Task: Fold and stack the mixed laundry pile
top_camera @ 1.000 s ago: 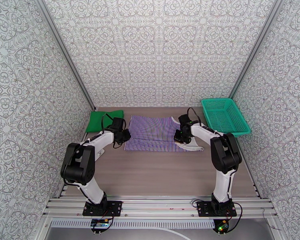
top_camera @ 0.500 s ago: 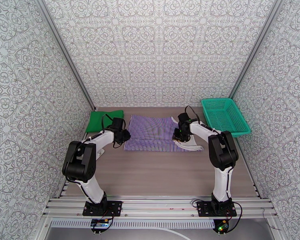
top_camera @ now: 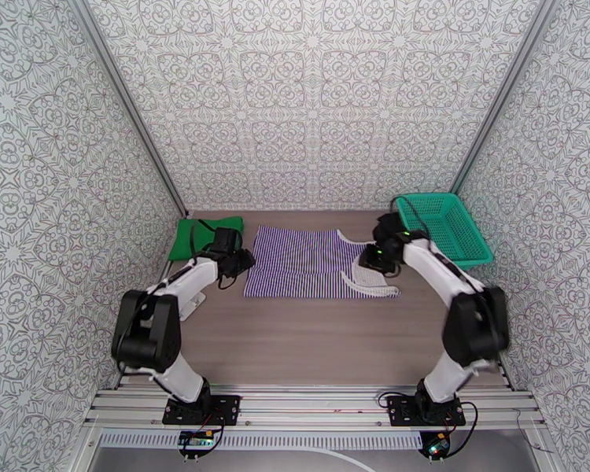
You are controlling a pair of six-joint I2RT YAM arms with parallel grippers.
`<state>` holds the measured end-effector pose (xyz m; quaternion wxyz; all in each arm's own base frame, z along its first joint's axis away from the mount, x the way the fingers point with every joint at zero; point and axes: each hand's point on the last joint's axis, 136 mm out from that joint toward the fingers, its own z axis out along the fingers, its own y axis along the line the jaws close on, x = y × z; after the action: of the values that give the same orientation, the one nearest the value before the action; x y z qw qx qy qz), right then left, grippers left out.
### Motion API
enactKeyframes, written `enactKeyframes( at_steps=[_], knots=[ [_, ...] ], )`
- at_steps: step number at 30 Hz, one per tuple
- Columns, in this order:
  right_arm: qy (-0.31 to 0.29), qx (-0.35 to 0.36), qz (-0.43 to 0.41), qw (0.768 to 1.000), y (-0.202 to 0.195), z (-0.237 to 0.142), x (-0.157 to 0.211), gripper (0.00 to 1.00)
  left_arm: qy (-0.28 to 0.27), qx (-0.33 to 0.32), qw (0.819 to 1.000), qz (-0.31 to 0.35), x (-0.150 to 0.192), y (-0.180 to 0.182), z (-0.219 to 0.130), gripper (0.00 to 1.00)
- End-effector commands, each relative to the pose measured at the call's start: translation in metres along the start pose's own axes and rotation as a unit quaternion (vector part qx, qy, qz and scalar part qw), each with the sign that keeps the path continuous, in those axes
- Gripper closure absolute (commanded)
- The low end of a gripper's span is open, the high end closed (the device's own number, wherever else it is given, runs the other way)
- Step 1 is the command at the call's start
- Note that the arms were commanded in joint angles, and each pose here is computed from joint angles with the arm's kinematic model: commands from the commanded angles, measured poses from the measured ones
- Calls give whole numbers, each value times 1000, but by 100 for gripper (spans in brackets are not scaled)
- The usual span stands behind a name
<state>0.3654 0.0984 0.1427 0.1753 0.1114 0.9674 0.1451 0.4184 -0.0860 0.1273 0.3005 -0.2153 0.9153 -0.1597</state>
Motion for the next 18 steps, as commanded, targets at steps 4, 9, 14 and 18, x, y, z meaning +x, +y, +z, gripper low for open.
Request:
enactKeyframes(
  at_steps=[4, 9, 14, 18],
  knots=[
    [59, 94, 2, 994, -62, 14, 53, 86, 69, 29, 994, 76, 55, -23, 9, 67],
    [65, 155, -2, 986, -92, 29, 49, 93, 107, 45, 990, 79, 79, -30, 43, 71],
    [67, 174, -3, 983, -103, 47, 37, 94, 120, 25, 990, 67, 88, -16, 70, 73],
    [65, 188, -4, 980, -107, 62, 20, 96, 126, 13, 990, 63, 87, -6, 80, 73]
  ],
)
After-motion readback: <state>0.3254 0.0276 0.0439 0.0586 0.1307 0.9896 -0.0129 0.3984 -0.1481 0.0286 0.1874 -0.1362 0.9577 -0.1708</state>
